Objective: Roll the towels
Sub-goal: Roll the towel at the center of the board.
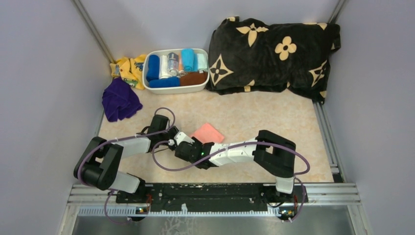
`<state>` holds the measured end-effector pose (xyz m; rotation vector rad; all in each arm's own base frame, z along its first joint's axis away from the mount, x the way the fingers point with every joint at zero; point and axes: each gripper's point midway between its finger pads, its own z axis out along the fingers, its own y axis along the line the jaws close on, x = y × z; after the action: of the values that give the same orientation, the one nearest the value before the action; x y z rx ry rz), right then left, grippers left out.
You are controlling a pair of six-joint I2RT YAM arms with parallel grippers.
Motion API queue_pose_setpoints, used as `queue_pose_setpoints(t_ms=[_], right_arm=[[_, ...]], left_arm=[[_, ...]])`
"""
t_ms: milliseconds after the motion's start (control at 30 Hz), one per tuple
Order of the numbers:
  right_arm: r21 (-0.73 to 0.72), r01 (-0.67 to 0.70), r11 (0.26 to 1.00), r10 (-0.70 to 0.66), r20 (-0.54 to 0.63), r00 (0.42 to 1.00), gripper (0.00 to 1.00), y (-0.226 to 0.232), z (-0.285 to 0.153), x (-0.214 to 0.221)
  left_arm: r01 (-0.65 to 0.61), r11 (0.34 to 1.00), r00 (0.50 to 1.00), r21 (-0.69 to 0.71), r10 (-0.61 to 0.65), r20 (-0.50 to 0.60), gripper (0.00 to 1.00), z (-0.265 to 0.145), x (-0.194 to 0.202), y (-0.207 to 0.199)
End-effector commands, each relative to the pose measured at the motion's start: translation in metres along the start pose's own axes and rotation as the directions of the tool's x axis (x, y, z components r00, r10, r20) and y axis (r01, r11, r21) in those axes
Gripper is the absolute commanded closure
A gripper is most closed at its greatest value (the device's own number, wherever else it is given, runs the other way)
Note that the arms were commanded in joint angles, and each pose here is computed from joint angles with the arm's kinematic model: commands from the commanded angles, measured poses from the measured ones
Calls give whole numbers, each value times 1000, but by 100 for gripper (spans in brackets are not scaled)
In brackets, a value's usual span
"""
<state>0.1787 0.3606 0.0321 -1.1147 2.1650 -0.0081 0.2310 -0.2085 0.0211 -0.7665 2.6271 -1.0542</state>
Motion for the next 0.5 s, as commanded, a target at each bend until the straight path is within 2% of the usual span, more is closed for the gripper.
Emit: queue_pose_setpoints(t_ms=[0, 167, 267, 400, 467], right_arm=[[41, 51, 998, -50, -41, 998, 51, -2, 8, 10], [-7, 89, 996, -89, -111, 990, 59, 9, 21, 38], [-39, 98, 994, -103, -147, 984, 72, 13, 26, 52], [-202, 39, 979, -68, -135, 989, 100, 28, 17, 50], [-345, -21, 938, -18, -110, 994, 100, 40, 8, 39]], left_arm=[[16, 994, 999, -108, -12, 34, 64, 0, -1, 27], [8, 995, 999, -99, -3, 50, 57, -2, -4, 25], [-6, 995, 997, -95, 13, 74, 48, -6, -7, 23], [-37, 996, 991, -83, 47, 123, 38, -18, -13, 19], [-61, 996, 986, -72, 72, 150, 34, -24, -16, 17]])
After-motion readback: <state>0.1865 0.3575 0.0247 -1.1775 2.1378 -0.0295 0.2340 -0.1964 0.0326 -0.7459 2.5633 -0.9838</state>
